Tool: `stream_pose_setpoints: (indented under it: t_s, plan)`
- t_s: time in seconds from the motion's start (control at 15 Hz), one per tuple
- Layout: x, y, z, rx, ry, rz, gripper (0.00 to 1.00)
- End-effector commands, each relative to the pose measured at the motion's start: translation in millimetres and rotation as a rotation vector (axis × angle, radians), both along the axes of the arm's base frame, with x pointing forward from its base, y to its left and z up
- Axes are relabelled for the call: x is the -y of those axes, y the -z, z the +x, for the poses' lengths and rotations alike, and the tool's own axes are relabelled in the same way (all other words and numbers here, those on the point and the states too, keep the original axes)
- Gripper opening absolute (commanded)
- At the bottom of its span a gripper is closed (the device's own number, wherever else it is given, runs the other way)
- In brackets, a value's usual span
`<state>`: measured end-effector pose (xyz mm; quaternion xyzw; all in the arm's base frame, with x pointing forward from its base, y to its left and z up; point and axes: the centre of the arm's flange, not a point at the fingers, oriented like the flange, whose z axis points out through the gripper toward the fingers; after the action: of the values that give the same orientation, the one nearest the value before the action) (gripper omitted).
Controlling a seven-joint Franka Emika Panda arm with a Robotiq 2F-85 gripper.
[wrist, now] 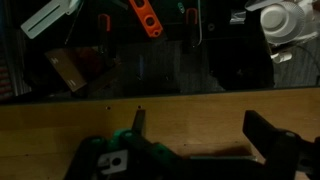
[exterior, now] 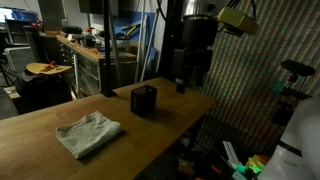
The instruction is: Put the white towel in the black box
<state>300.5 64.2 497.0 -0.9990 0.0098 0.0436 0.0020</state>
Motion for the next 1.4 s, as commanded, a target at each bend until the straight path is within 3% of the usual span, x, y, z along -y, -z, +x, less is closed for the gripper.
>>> stream_pose_setpoints:
  t_s: [0.0,0.67,1.0,1.33]
  plan:
    - [0,-2,0,0.005,0.000,0.001,1.00]
    - [-14,0,4,0.034,-0.050,0.029,1.00]
    - [-50,6,20,0.157,-0.156,0.112,1.00]
    - [-78,13,47,0.332,-0.275,0.177,1.00]
